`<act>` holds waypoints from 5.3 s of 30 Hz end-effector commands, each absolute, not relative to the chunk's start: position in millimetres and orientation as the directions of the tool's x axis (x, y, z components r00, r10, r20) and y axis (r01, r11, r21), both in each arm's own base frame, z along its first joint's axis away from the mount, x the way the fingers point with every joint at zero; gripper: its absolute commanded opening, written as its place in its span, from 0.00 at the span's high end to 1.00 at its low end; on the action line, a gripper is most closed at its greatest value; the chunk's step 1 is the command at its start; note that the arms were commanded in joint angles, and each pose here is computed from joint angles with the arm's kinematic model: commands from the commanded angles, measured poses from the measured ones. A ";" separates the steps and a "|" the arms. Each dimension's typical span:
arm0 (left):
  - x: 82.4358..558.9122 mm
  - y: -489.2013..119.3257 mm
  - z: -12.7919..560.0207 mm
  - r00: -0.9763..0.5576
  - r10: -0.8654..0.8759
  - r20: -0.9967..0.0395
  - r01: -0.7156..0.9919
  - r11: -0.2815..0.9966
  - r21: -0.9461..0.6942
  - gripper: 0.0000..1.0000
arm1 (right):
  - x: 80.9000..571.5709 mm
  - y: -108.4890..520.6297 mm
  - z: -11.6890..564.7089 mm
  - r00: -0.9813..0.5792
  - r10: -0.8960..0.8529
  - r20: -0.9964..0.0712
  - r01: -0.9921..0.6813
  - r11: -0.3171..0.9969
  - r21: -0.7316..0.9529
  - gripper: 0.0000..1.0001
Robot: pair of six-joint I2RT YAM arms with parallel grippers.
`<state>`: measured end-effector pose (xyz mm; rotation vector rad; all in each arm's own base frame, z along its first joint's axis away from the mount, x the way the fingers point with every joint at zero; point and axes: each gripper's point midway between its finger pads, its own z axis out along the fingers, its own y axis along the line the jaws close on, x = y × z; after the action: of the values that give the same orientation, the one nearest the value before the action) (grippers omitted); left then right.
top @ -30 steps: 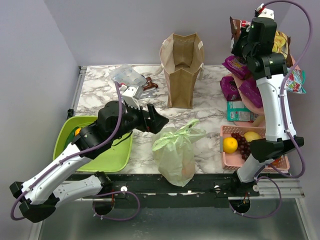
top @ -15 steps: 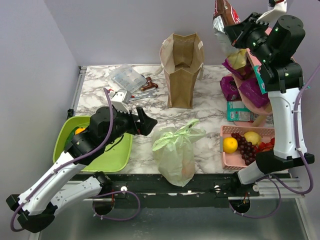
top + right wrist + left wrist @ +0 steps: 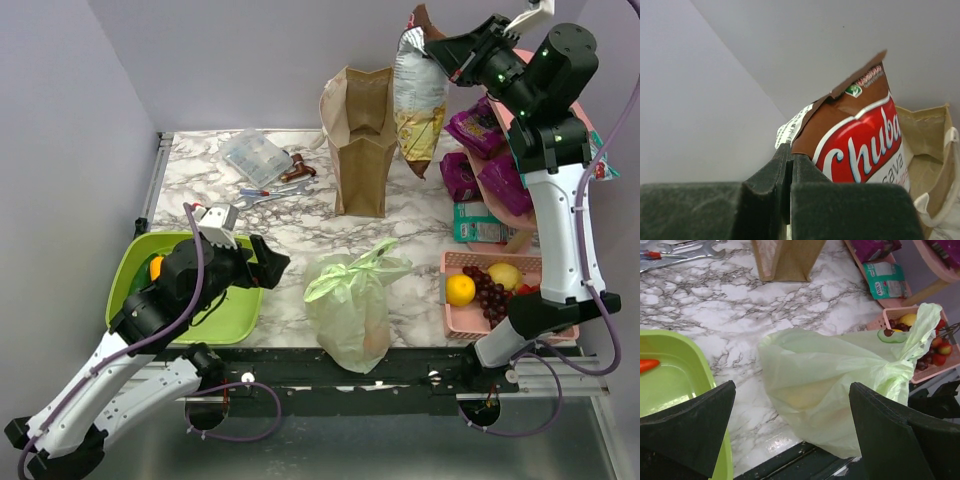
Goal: Place the food into the grocery bag and tie it
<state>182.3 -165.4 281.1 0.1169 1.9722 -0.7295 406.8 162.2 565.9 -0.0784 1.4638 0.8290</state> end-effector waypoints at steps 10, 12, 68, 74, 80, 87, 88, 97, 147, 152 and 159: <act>159.7 -107.2 233.4 -0.455 -0.167 -0.875 0.298 0.897 -0.326 0.01 | 431.1 188.3 600.6 -0.070 0.562 -0.824 -0.687 0.572 0.449 0.99; 155.4 -101.5 229.6 -0.442 -0.184 -0.878 0.293 0.895 -0.336 0.01 | 438.8 191.0 601.2 -0.071 0.580 -0.812 -0.697 0.554 0.457 0.99; 139.8 -86.8 255.2 -0.292 -0.321 -0.901 0.354 0.839 -0.413 0.01 | 553.0 190.1 524.2 0.087 0.627 -0.775 -0.638 0.632 0.440 0.09; 139.3 -87.3 255.0 -0.295 -0.320 -0.900 0.356 0.838 -0.414 0.01 | 524.0 181.3 551.2 0.121 0.636 -0.762 -0.641 0.636 0.429 0.09; 139.2 -87.1 255.4 -0.293 -0.320 -0.901 0.357 0.838 -0.413 0.02 | 495.8 167.2 581.0 0.181 0.653 -0.735 -0.633 0.649 0.421 0.09; 139.5 -86.9 254.9 -0.293 -0.319 -0.901 0.355 0.839 -0.413 0.02 | 468.5 158.3 597.0 0.209 0.627 -0.750 -0.614 0.681 0.398 0.09; 139.6 -87.1 254.9 -0.294 -0.318 -0.901 0.355 0.839 -0.412 0.01 | 465.8 156.6 596.8 0.211 0.621 -0.755 -0.606 0.689 0.397 0.09; 141.0 -89.5 253.6 -0.300 -0.305 -0.904 0.360 0.842 -0.403 0.01 | 436.7 135.2 578.1 0.187 0.542 -0.820 -0.482 0.777 0.404 0.10; 141.6 -105.6 247.8 -0.343 -0.238 -0.909 0.414 0.830 -0.373 0.01 | 282.3 -98.9 438.6 0.132 0.104 -0.986 0.770 0.615 0.168 0.05; 142.2 -107.3 246.8 -0.349 -0.231 -0.908 0.416 0.830 -0.371 0.02 | 289.3 -102.6 433.5 0.081 0.054 -0.995 0.804 0.587 0.098 0.02; 143.2 -108.1 244.2 -0.360 -0.223 -0.906 0.411 0.834 -0.368 0.02 | 297.3 -101.8 419.2 0.048 0.042 -0.998 0.810 0.583 0.064 0.02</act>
<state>141.9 -104.0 244.1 0.1247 1.8271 -0.6560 300.6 -95.9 420.3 0.7502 1.4431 -0.6431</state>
